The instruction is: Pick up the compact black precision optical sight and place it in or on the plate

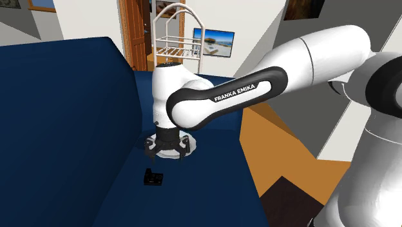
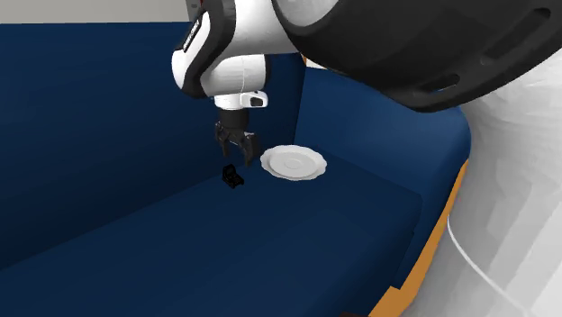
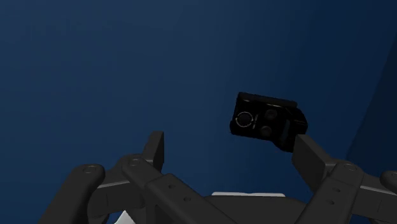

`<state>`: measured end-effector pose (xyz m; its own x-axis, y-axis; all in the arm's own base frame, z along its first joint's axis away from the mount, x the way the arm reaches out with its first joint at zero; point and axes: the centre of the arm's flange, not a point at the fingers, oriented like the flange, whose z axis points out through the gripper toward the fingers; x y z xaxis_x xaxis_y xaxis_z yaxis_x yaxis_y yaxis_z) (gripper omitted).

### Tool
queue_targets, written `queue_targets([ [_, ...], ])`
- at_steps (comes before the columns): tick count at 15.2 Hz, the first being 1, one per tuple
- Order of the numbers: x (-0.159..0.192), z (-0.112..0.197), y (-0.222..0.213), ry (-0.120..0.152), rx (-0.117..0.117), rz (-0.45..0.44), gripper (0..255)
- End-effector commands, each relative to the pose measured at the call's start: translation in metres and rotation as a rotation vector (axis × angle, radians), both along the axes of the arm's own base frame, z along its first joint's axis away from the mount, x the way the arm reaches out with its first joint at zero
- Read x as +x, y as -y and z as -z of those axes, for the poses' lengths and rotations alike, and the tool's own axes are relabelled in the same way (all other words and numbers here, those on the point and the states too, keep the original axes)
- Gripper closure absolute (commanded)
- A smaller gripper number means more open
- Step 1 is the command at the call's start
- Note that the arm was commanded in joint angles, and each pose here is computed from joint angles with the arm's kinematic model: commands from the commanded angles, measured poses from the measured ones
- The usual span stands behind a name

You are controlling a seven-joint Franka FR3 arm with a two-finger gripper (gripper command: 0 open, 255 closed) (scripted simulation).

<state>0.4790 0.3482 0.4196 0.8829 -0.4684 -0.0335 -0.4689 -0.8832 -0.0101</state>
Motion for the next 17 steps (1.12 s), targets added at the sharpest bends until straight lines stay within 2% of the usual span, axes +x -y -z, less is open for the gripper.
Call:
queue_targets([
  [1, 0.013, 0.013, -0.02, -0.006, 0.002, 0.026, 0],
  [4, 0.033, 0.03, -0.045, -0.014, 0.004, 0.057, 0],
  [11, 0.032, 0.067, -0.046, -0.014, 0.004, 0.057, 0],
  [17, 0.032, 0.07, -0.047, -0.014, 0.004, 0.057, 0],
])
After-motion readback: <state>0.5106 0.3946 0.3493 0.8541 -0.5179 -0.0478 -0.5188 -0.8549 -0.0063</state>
